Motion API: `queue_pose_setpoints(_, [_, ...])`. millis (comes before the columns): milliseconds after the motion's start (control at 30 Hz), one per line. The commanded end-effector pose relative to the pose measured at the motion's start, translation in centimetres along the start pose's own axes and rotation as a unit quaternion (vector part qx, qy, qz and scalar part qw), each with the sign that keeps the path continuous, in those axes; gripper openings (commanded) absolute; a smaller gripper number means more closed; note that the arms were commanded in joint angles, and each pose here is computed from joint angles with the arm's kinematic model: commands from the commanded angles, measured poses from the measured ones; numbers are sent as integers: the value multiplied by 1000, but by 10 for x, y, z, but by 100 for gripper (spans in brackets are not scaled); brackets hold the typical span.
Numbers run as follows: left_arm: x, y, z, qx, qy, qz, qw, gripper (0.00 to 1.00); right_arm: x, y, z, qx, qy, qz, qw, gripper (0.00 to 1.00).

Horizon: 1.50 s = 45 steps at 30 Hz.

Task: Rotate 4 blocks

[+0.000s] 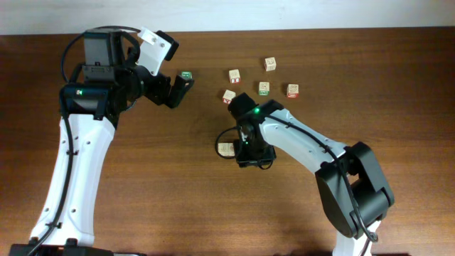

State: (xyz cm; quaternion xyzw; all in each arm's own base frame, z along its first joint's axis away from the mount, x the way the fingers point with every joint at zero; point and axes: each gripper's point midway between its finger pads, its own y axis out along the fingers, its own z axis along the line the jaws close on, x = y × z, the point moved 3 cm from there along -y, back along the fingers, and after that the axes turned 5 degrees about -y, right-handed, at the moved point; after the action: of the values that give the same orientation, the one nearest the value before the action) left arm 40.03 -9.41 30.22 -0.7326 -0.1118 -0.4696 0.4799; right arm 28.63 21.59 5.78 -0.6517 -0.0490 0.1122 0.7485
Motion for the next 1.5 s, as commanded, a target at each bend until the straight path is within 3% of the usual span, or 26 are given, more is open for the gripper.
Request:
queue_pose_setpoints(0, [7,-2,-1,-6,9,-10,1000,99,0,3,-7,-43,2,-15,999,40])
queue_pose_setpoints(1467, [7,-2,-1,-6,9,-10,1000,99,19,9,-7,-49,-2,-55,997,39])
